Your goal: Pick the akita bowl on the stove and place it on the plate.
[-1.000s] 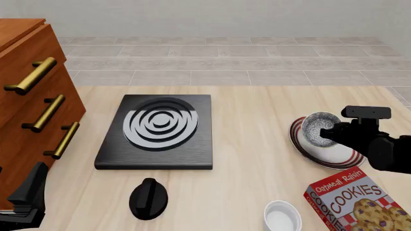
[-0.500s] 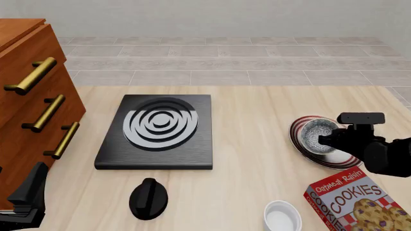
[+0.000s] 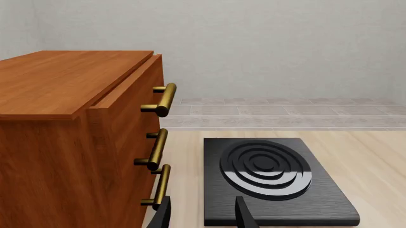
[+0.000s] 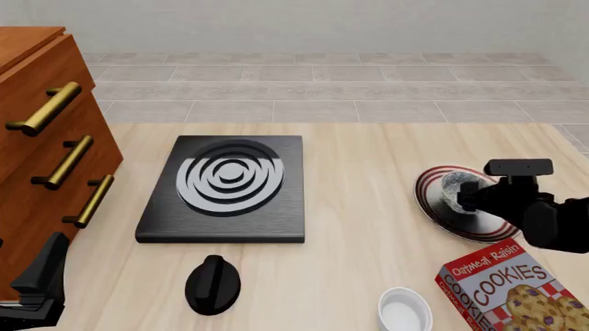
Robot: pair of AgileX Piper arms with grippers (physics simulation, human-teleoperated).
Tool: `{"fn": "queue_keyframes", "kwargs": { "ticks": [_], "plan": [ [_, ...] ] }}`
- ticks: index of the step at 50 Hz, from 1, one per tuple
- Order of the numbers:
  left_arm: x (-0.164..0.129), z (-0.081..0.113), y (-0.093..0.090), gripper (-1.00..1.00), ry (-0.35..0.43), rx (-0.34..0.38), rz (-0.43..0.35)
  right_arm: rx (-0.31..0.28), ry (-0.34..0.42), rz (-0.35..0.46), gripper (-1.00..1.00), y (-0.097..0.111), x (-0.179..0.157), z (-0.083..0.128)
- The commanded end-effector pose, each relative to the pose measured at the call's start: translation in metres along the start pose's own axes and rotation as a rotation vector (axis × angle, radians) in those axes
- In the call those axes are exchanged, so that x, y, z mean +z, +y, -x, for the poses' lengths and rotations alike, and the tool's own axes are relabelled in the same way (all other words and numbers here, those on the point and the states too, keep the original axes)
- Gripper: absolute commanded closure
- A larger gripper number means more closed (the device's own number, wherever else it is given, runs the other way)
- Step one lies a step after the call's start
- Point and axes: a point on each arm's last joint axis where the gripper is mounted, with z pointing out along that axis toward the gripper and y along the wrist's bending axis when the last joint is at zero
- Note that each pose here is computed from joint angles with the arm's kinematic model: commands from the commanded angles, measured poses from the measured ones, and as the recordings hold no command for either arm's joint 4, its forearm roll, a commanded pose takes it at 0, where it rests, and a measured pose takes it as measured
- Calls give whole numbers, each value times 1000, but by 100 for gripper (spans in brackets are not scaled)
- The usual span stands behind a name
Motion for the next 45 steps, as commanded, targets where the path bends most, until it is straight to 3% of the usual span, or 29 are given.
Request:
{"fn": "queue_keyframes", "kwargs": {
  "ticks": [1, 19, 22, 30, 33, 37, 41, 45],
  "plan": [
    [0, 0, 0, -100, 0, 0, 0, 0, -27, 0, -100, 0, -10, 6],
    [0, 0, 0, -100, 0, 0, 0, -9, -91, 3, -100, 2, -36, 17],
    [0, 0, 0, -100, 0, 0, 0, -54, -121, -1, -100, 3, -46, 18],
    [0, 0, 0, -100, 0, 0, 0, -22, -171, 6, -100, 6, -64, 19],
    [0, 0, 0, -100, 0, 0, 0, -38, -220, 9, -100, 9, -77, 18],
    [0, 0, 0, -100, 0, 0, 0, -29, -231, 0, -100, 7, -83, 14],
    [0, 0, 0, -100, 0, 0, 0, 21, -258, 9, -100, 8, -92, 14],
    [0, 0, 0, -100, 0, 0, 0, 13, -294, -4, -100, 5, -102, 14]
  ]
}}
